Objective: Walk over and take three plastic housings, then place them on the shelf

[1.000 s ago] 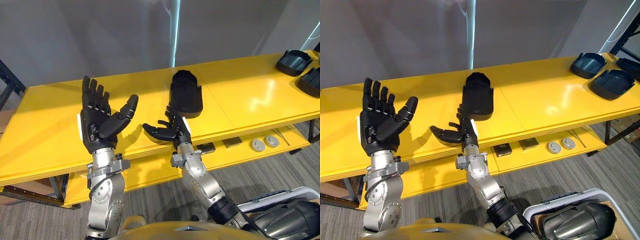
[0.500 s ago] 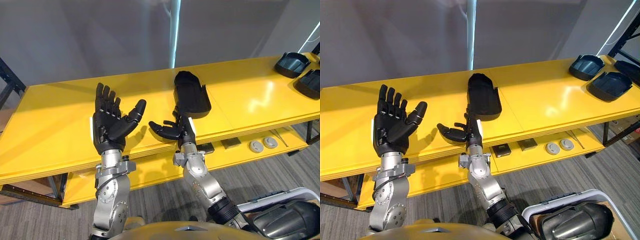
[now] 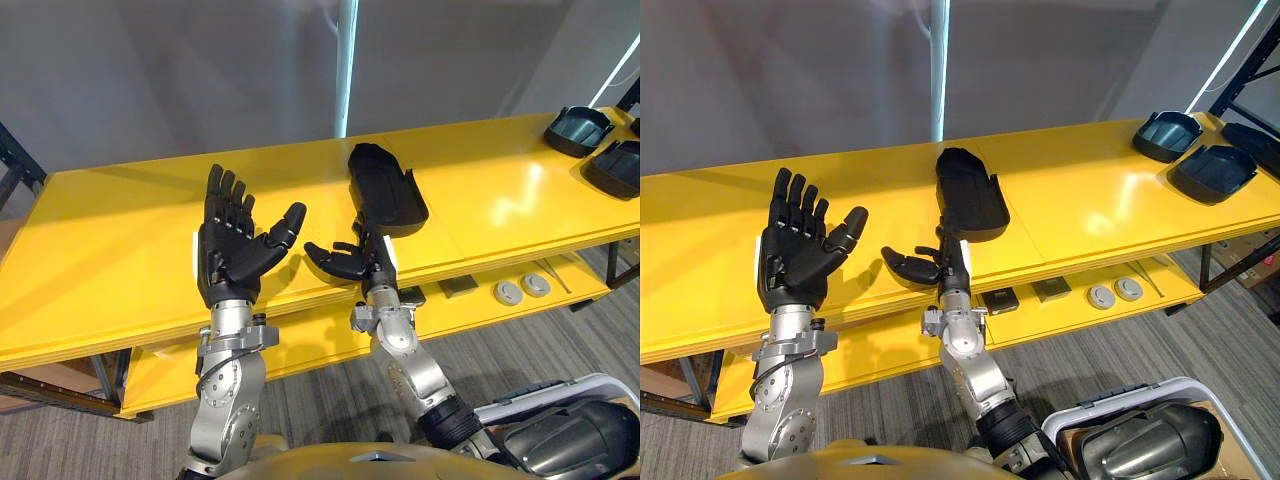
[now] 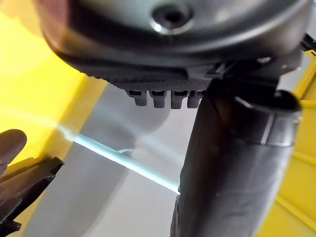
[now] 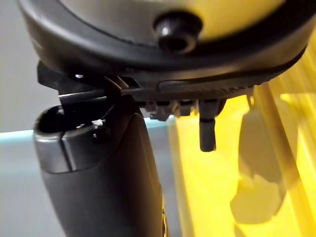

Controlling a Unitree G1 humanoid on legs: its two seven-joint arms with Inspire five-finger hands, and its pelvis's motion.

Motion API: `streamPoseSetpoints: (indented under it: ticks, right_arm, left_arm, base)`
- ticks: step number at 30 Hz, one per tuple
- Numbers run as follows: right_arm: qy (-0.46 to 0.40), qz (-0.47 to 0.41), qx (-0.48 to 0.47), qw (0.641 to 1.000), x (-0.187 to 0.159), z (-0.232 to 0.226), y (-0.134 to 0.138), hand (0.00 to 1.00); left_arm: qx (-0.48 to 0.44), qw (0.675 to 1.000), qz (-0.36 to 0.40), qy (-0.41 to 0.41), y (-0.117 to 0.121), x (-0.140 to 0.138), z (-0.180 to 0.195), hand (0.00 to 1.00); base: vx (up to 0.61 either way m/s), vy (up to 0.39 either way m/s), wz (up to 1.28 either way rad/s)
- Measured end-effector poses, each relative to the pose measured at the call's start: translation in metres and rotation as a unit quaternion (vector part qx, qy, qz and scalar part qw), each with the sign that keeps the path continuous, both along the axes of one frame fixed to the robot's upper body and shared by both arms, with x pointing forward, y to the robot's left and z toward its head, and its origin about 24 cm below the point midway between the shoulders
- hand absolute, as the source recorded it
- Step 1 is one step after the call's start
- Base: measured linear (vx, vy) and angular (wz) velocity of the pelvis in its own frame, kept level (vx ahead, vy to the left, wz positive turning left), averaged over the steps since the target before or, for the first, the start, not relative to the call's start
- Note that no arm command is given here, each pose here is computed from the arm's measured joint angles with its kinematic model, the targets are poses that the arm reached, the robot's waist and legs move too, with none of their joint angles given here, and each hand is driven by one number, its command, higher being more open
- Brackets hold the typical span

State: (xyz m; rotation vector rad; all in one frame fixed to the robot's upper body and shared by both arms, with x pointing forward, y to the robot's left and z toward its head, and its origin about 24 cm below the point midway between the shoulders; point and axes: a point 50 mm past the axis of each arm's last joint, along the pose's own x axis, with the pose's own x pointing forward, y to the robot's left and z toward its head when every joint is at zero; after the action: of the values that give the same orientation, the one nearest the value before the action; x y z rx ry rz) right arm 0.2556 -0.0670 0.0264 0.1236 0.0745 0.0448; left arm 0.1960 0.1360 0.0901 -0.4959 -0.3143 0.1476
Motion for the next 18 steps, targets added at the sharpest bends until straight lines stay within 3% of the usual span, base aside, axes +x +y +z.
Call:
streamPoseSetpoints:
  ticks: [11, 18]
  right_arm:
    - [-0.01, 0.052, -0.001, 0.999, -0.001, 0.0, -0.004, 1.0]
    - [-0.161, 0.103, 0.03, 0.981, -0.03, 0.056, -0.024, 1.0]
  left_arm:
    - [0.007, 1.0, 0.024, 0.0, 0.012, 0.001, 0.0, 1.0]
    - [-0.005, 1.0, -0.001, -0.002, 0.017, -0.003, -0.004, 1.0]
  base:
    - [0.0, 0.0, 0.0]
    - [0.0, 0.001, -0.08]
